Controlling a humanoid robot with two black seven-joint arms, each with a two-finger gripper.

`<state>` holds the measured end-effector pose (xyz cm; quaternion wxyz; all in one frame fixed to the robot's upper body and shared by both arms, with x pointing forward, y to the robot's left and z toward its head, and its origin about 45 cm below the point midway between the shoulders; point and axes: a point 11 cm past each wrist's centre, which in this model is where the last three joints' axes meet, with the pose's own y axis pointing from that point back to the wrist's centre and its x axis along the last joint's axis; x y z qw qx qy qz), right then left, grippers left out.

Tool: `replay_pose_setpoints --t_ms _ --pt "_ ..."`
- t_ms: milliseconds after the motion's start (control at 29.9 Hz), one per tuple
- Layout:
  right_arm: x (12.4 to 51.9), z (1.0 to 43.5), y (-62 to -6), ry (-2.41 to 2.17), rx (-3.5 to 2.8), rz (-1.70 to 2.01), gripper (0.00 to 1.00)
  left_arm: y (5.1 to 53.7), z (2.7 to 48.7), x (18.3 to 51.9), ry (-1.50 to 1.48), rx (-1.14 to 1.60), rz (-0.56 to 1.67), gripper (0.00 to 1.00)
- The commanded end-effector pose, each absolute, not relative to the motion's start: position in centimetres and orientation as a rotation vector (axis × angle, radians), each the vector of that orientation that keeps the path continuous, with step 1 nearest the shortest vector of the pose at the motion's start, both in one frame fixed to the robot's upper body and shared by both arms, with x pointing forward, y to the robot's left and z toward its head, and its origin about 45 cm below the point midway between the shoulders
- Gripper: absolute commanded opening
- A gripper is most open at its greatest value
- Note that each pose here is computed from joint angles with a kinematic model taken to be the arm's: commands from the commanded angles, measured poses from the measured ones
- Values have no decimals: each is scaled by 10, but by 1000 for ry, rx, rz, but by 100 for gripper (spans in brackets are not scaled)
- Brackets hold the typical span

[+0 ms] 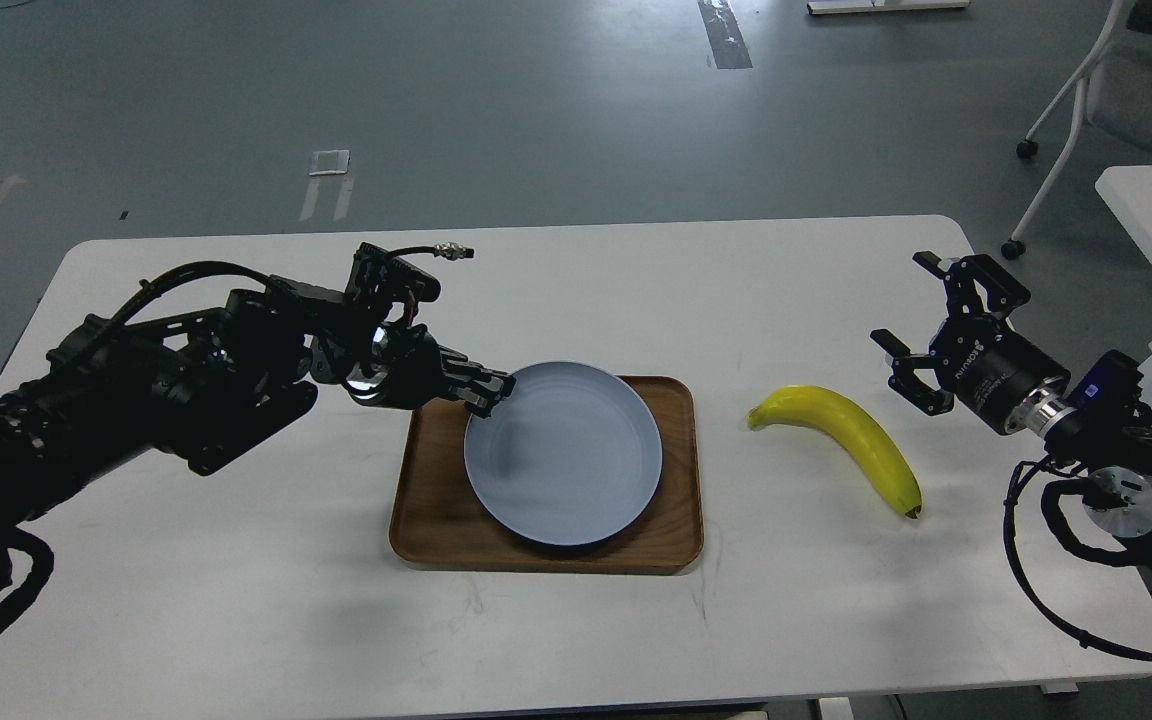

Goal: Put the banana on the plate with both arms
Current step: 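Carry the plate with the left gripper and lower it onto the wooden tray, then release the plate and withdraw the left gripper to rest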

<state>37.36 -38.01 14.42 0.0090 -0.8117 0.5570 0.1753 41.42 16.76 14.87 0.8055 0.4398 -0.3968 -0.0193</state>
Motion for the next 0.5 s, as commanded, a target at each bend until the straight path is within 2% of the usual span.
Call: replay_pose_setpoints --t_ms 0,33,100,134,167,201,301,468 --pt "374 144 -380 1740 -2536 549 100 170 144 413 -842 957 -53 7" --pt "374 144 -379 1737 -2537 549 100 170 143 412 -839 955 -52 24" --pt "374 144 -378 1734 -2538 548 100 170 144 412 -837 954 -50 43" --pt "374 144 -378 1734 -2540 547 100 169 144 412 -838 952 -50 73" --pt "374 144 -379 1736 -2540 546 100 169 145 413 -840 950 -50 89" --pt "374 145 -378 1733 -2540 544 100 168 148 414 -838 942 -40 96" --pt "375 147 -378 1729 -2541 540 100 166 160 420 -807 895 19 97" --pt "376 152 -380 1724 -2546 529 100 155 230 450 -620 654 264 98"
